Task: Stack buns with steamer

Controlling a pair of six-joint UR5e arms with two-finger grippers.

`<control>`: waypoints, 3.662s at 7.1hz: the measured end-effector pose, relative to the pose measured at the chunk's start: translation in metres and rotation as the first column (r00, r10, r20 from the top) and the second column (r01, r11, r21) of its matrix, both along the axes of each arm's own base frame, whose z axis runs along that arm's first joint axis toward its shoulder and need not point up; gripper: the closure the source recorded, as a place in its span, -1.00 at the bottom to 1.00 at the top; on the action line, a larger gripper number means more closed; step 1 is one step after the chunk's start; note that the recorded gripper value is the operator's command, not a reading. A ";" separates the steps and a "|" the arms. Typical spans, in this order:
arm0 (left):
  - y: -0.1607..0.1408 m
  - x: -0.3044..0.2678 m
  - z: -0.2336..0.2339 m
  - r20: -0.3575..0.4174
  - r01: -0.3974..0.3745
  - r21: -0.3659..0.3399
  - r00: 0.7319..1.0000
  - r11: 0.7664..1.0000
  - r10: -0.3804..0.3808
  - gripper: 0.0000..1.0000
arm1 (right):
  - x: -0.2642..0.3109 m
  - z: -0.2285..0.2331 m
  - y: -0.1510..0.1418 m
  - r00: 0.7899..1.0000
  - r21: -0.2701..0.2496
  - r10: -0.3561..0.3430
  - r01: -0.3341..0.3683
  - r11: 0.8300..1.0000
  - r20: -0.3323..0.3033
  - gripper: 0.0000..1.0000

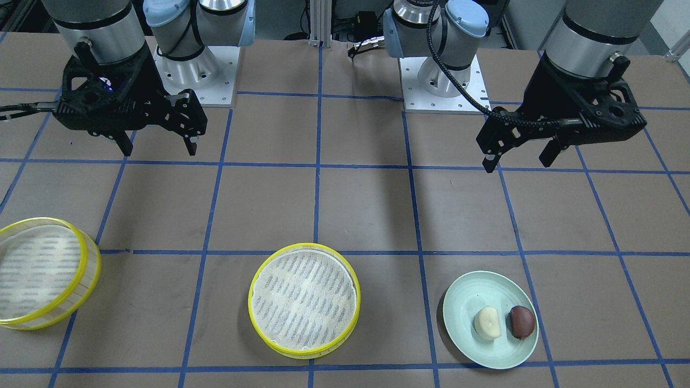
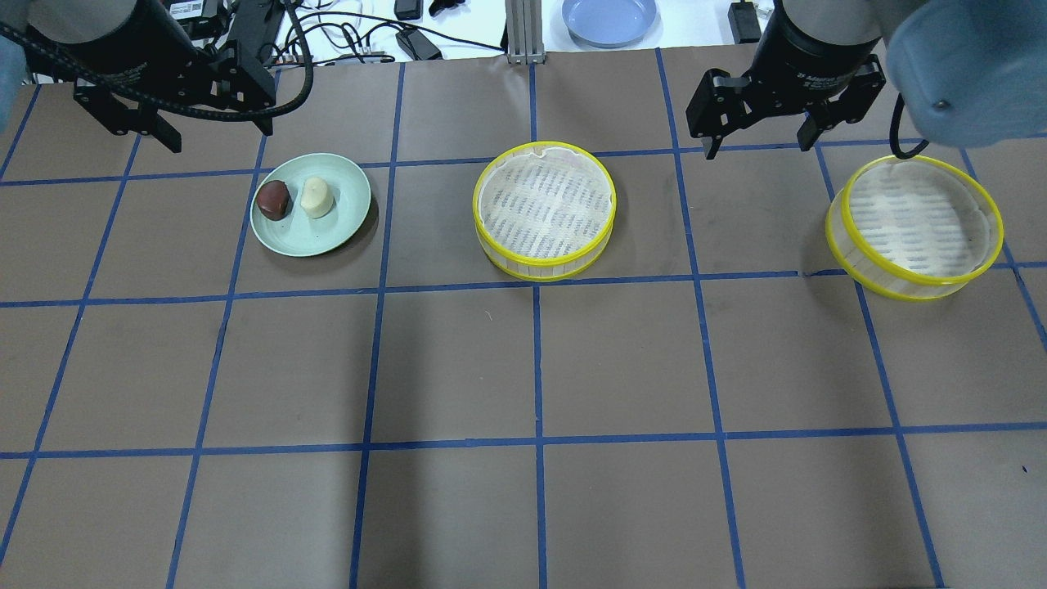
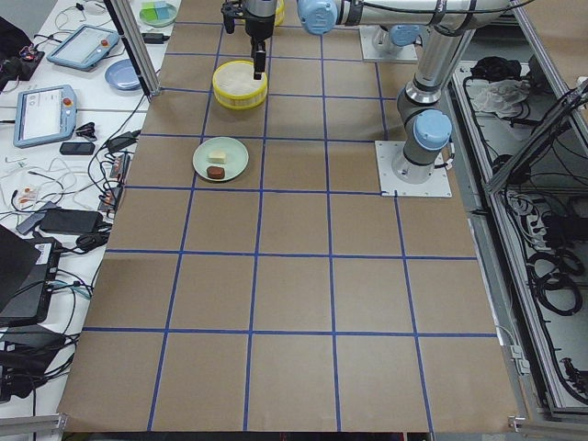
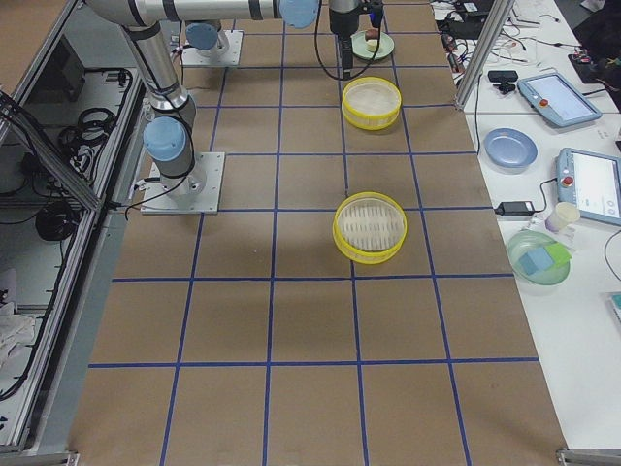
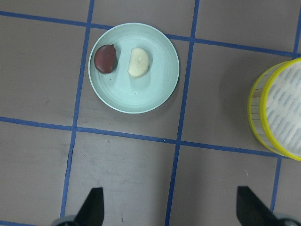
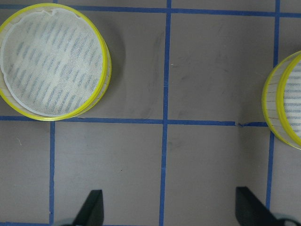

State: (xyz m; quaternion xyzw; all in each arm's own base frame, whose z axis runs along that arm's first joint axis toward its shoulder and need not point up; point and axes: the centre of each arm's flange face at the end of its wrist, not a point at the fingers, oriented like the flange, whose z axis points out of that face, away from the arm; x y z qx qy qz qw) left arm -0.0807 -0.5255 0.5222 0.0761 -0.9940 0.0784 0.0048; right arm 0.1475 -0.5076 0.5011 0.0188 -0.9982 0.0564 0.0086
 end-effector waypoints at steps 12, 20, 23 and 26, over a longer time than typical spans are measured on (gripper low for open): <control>-0.161 0.061 -0.284 -0.010 0.343 -0.088 0.938 0.935 -0.346 -0.69 | -0.417 -0.242 -0.116 0.997 0.079 0.042 -0.037 0.996 -0.064 -0.75; -0.179 -0.014 -0.251 -0.129 0.115 -0.168 0.982 0.979 -0.138 1.00 | -0.440 -0.272 -0.107 0.998 0.115 0.042 -0.038 0.993 -0.038 0.97; -0.155 -0.140 -0.238 -0.318 -0.045 -0.126 0.948 0.991 0.003 1.00 | -0.386 -0.191 -0.104 0.997 0.084 0.051 -0.046 0.995 -0.058 0.97; -0.132 -0.201 -0.267 -0.406 -0.069 -0.026 0.912 0.997 0.053 -1.00 | -0.273 -0.110 -0.095 0.998 0.057 0.008 -0.005 0.998 -0.057 0.97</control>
